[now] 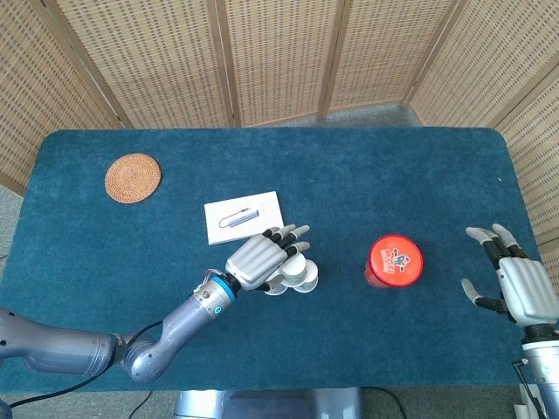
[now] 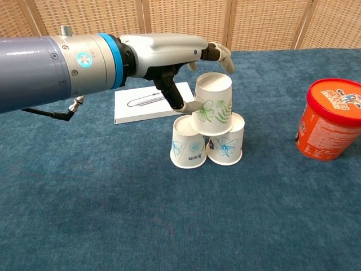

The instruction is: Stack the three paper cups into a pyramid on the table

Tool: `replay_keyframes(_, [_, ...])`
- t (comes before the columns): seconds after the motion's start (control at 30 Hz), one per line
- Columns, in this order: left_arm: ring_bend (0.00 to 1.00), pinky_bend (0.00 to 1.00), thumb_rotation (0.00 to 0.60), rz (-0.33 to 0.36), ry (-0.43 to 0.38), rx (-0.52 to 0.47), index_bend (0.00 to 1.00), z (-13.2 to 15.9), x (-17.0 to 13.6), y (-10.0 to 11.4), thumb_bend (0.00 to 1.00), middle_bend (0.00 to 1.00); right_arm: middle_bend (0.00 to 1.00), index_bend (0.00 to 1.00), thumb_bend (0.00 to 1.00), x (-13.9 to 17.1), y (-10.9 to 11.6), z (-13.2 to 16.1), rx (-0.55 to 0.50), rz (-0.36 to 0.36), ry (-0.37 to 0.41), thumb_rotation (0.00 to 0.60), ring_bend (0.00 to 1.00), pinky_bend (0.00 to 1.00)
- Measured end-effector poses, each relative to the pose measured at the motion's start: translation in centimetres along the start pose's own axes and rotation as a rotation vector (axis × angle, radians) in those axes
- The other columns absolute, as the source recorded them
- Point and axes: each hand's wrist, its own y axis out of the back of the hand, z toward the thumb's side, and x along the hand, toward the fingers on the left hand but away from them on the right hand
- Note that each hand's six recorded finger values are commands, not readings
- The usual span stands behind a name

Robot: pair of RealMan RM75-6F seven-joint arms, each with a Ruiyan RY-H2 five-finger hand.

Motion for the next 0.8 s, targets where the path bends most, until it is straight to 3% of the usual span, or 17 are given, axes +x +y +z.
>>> replay_keyframes(0.23, [0.0, 0.0, 0.6, 0.005, -0.002, -0.001, 0.0, 0.0, -0.1, 0.3, 0.46, 0.0, 0.19, 0.13, 0.4, 0.0, 0.0, 0.0, 0.001, -0.001, 0.0, 0.6, 0.0, 0.27])
replay_keyframes(0.5, [0.0, 0.0, 0.6, 0.005, -0.003, -0.004, 0.0, -0.3, -0.9, 1.1, 0.45, 0.0, 0.19, 0.13, 0.4, 0.1, 0.3, -0.2, 0.006, -0.007, -0.007, 0.6, 0.0, 0.27])
replay_keyframes(0.8, [0.0, 0.0, 0.6, -0.001, 0.028, 0.0, 0.0, -2.1, -4.3, 2.9, 0.45, 0.0, 0.19, 0.13, 0.4, -0.1, 0.7, -0.1, 0.012, -0.018, -0.005, 0.6, 0.0, 0.27])
